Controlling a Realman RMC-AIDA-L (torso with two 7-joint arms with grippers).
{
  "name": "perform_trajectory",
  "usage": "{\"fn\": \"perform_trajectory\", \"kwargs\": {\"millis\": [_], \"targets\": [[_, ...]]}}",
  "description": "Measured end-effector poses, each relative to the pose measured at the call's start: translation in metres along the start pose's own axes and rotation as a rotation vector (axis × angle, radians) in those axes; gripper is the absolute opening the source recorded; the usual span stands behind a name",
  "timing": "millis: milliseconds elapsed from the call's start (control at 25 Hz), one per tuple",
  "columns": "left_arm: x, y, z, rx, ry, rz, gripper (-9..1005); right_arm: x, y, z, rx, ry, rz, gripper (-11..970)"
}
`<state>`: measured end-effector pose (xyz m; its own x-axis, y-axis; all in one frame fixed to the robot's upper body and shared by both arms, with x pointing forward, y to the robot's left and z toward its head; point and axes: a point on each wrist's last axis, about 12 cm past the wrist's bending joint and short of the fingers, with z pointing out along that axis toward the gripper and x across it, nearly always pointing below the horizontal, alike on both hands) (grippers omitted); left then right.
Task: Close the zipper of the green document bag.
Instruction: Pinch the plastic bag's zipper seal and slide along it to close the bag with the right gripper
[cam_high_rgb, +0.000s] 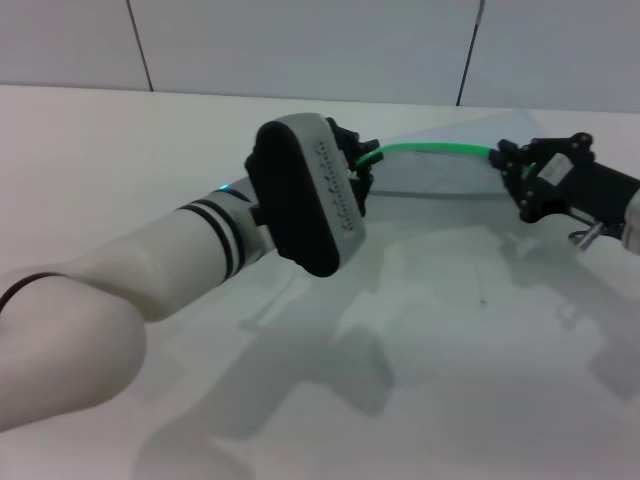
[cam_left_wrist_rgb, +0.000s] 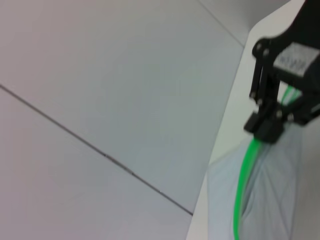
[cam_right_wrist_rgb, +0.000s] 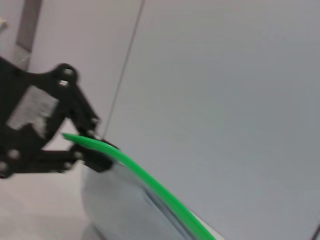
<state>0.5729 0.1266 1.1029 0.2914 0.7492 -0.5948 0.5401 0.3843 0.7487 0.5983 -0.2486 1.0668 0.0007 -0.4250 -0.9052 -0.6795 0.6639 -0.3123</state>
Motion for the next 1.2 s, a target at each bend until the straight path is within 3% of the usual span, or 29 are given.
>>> {"fn": "perform_trajectory", "kwargs": {"millis": [720,1200], "targets": [[0.015,0.010,-0.021,-0.077,0.040,-0.047,59,0.021,-0.030,-0.028,0.195,0.049,0.059,146],[0.017,0.014,-0.026,-0.104,0.047,-0.057,81,0.024,-0.034,-0.033,0.224,0.051,0.076,164]]}}
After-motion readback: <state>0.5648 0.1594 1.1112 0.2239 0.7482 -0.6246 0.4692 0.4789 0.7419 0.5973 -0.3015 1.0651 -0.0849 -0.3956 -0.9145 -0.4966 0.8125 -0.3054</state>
